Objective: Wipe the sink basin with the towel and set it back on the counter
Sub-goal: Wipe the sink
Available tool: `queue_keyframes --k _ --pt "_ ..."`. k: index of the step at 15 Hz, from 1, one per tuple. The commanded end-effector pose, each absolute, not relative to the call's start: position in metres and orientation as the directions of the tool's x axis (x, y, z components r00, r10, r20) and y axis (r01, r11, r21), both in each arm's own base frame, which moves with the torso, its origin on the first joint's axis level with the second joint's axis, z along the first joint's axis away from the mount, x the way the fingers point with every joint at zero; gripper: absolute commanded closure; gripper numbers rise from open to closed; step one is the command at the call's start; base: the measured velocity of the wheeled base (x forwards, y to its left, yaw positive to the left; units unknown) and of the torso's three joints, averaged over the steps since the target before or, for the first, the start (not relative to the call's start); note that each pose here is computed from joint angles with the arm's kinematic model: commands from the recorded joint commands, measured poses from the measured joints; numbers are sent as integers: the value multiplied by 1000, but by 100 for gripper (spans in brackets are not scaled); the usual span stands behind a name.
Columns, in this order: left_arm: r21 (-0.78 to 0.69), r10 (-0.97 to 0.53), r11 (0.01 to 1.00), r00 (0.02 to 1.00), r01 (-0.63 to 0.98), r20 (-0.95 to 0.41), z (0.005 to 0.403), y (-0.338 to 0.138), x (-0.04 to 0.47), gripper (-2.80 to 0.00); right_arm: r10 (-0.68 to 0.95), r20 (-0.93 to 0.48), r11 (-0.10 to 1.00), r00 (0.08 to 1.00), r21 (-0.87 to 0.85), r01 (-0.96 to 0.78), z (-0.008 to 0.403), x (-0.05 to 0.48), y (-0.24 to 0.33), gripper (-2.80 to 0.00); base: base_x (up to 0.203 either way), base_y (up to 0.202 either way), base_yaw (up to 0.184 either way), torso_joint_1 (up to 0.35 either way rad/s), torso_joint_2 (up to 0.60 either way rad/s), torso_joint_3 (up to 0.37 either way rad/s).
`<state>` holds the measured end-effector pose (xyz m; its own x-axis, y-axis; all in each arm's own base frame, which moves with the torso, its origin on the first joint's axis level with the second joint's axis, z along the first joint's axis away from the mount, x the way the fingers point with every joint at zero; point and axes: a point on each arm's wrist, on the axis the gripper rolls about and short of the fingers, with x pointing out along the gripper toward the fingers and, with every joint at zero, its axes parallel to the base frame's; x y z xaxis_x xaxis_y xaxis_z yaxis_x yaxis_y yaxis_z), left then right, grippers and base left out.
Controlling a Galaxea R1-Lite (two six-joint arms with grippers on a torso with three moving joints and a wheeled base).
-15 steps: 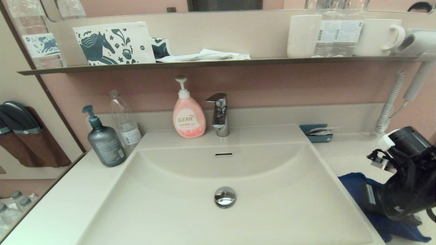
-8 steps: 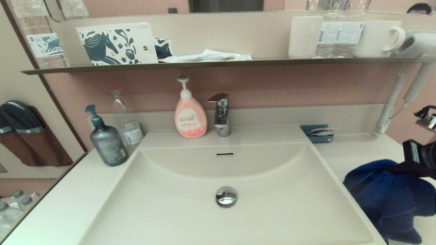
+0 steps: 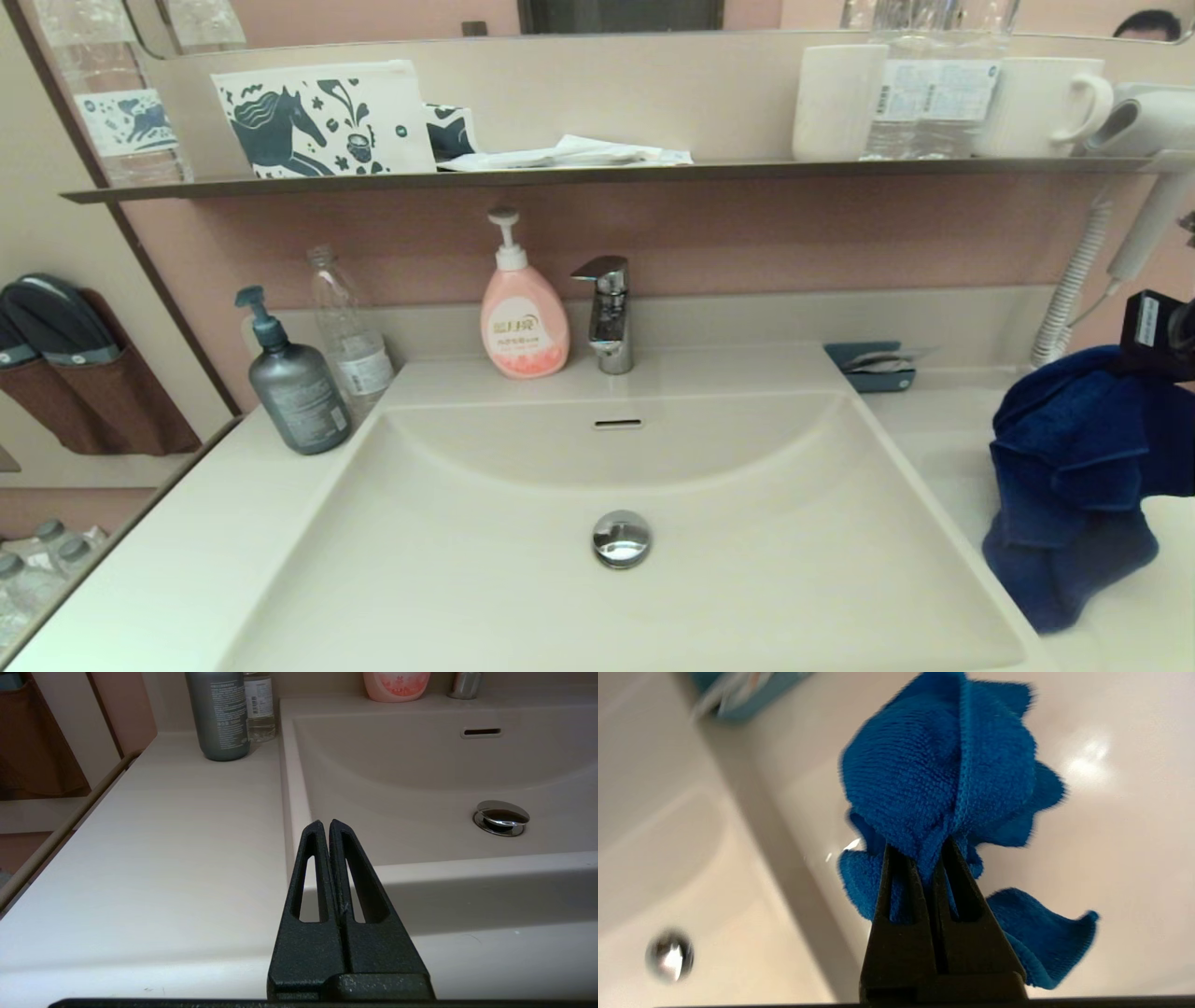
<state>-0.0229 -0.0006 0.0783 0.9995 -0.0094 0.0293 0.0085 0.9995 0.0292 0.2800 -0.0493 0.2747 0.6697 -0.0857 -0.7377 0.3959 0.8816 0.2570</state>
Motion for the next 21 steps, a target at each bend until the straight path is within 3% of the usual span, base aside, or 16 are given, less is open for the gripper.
queue_keyframes --k 1,10,11,14,17,20,21 --pt "30 -10 1000 1000 9 28 78 -1 -23 0 -114 -744 871 659 244 426 269 299 -54 0 0 0 0 0 0 0" --pt "30 -9 1000 1000 8 28 78 -1 -23 0 -172 -757 801 631 265 536 229 346 -38 0 0 0 0 0 0 0" --pt "30 -9 1000 1000 8 28 78 -1 -23 0 -187 -761 798 621 251 548 226 347 -37 -280 0 0 0 0 0 0" --pt "30 -9 1000 1000 8 29 78 -1 -23 0 -234 -762 796 604 207 569 228 345 -37 -280 0 0 0 0 0 0" --pt "30 -9 1000 1000 8 28 78 -1 -23 0 -231 -866 818 444 74 570 229 319 -32 -280 0 0 0 0 0 0" --pt "30 -10 1000 1000 9 29 78 -1 -23 0 -248 -860 808 446 70 585 254 291 -38 -280 0 0 0 0 0 0" --pt "30 -9 1000 1000 8 29 78 -1 -23 0 -252 -858 814 447 62 578 261 280 -39 0 0 0 0 0 0 0"
